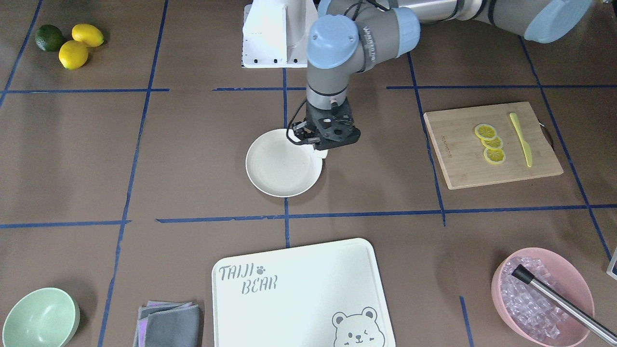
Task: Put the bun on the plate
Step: 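Carry the white bun with the left gripper over the white plate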
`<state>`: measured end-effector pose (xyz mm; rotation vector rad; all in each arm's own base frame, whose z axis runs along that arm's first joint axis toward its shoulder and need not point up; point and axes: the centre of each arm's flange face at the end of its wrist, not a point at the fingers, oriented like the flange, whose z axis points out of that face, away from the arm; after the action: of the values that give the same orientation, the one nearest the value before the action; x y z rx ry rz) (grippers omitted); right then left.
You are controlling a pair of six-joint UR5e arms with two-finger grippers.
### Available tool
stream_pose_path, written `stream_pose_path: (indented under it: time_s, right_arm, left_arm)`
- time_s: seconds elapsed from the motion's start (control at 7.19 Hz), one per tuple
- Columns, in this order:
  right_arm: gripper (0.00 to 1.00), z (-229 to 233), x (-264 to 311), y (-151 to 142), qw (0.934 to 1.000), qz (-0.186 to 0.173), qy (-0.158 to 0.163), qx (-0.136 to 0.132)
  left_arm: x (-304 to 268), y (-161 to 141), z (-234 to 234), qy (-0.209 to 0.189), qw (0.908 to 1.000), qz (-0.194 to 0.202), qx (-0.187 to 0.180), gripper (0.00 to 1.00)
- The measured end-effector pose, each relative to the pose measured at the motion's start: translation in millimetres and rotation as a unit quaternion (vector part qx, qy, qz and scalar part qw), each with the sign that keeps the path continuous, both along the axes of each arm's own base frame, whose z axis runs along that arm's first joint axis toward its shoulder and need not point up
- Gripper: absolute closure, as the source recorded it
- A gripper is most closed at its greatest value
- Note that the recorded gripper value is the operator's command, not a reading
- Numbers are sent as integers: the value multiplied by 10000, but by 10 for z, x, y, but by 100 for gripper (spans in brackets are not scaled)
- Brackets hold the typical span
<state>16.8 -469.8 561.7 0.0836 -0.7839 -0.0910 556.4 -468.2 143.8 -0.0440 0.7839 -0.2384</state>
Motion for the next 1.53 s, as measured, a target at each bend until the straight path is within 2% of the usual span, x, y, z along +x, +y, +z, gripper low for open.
stream_pose_path:
  time_s: [0.14,0.42,0.97,1.11,1.39,1.53]
  right_arm:
    - [0,142,134,63,10000,-15,-90,-4]
    - [0,312,303,132,9999,4,-152,-14]
    - [0,354,354,149,9998,29,-171,-25]
    - [0,353,359,149,9998,37,-172,-26]
    - [0,346,367,143,9998,47,-172,-21]
    - [0,343,369,141,9998,50,-172,-17]
  left_arm:
    - [286,27,-129,-7,10000,-46,-2,66]
    - [672,30,-63,19,9999,-104,72,66]
    - [862,58,27,18,9999,-93,136,62]
    - [872,60,50,1,9999,-86,134,59]
    - [880,55,85,-27,9999,-73,134,38]
    - [882,54,100,-37,9999,-72,130,33]
